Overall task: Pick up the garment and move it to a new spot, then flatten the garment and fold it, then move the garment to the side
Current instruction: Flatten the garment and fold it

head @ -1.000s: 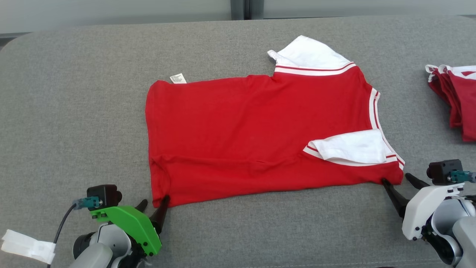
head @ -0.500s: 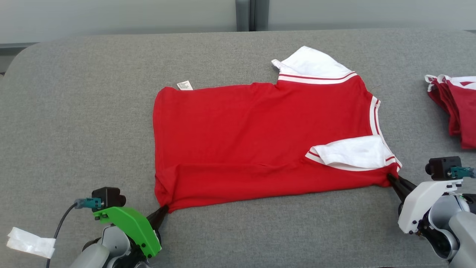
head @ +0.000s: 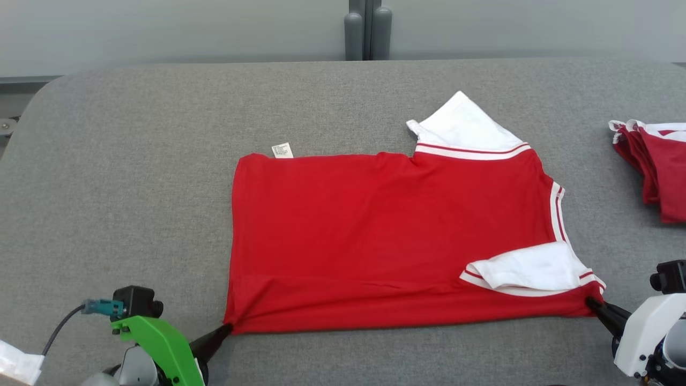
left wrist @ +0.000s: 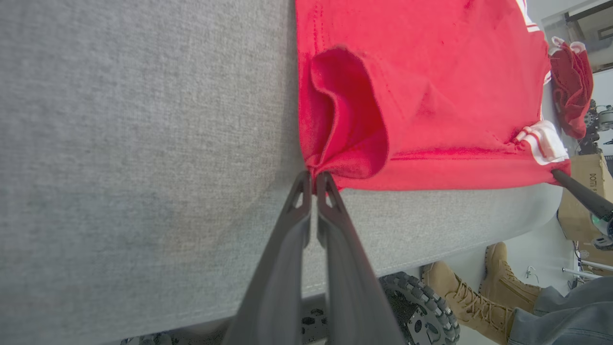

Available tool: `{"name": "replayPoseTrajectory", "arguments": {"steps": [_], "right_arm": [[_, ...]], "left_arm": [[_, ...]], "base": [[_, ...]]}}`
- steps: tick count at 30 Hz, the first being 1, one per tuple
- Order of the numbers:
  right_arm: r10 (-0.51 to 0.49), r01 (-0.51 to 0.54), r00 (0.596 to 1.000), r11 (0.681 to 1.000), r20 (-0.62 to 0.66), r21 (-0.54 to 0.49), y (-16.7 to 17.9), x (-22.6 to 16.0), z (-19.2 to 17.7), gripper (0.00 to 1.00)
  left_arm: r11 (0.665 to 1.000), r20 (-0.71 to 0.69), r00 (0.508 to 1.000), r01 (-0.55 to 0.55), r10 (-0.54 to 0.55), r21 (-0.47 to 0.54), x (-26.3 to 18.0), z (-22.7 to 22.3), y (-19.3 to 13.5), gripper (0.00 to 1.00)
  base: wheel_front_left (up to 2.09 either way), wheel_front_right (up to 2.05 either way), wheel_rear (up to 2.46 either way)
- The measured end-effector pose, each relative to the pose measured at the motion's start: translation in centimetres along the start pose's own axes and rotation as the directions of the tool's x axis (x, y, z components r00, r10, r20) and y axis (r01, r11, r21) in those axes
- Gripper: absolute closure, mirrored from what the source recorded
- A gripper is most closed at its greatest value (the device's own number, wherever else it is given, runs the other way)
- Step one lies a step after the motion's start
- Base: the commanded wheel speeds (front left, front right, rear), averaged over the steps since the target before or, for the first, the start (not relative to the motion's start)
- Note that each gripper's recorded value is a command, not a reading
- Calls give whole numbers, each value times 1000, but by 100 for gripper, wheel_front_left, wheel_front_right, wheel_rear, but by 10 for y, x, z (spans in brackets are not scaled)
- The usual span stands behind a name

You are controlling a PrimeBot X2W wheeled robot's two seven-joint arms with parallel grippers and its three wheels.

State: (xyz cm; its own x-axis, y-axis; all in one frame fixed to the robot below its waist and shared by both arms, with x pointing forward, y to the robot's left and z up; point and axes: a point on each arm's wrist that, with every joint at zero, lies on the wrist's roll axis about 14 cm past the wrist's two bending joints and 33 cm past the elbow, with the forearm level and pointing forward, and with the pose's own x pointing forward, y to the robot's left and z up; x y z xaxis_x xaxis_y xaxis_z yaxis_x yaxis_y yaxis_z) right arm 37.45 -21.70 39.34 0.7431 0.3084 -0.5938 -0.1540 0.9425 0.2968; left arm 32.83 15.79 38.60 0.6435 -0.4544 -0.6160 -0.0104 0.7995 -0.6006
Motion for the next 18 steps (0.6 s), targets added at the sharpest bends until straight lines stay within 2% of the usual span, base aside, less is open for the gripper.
{"name": "replayPoseTrajectory", "arguments": {"steps": [5,6,7,8,12,15,18], "right_arm": [[-26,27,998,999,-65,27,-10,-8,-23,100],[-32,33,997,999,-75,25,-11,-8,-27,98],[-35,36,996,999,-84,19,-12,-7,-30,60],[-41,42,996,999,-83,7,-13,-6,-31,0],[-50,50,997,999,-58,-1,-15,0,-25,0],[-53,52,998,998,-19,-24,-19,2,-6,0],[-50,52,998,997,25,-61,-25,4,28,0]], "left_arm": [[1000,-79,997,-4,3,-8,-7,-27,1,100],[1000,-75,997,-16,15,-16,-6,-28,2,87],[1000,-78,997,-22,21,-15,-6,-30,2,58],[1000,-80,997,-24,23,-11,-5,-32,1,0],[999,-91,995,-39,40,12,-3,-36,0,0],[993,-74,994,-76,82,86,-8,-27,9,0],[976,-47,990,-122,132,182,-14,-7,20,0]], "base": [[0,0,0],[0,0,0],[0,0,0],[0,0,0],[0,0,0],[0,0,0],[0,0,0]]}}
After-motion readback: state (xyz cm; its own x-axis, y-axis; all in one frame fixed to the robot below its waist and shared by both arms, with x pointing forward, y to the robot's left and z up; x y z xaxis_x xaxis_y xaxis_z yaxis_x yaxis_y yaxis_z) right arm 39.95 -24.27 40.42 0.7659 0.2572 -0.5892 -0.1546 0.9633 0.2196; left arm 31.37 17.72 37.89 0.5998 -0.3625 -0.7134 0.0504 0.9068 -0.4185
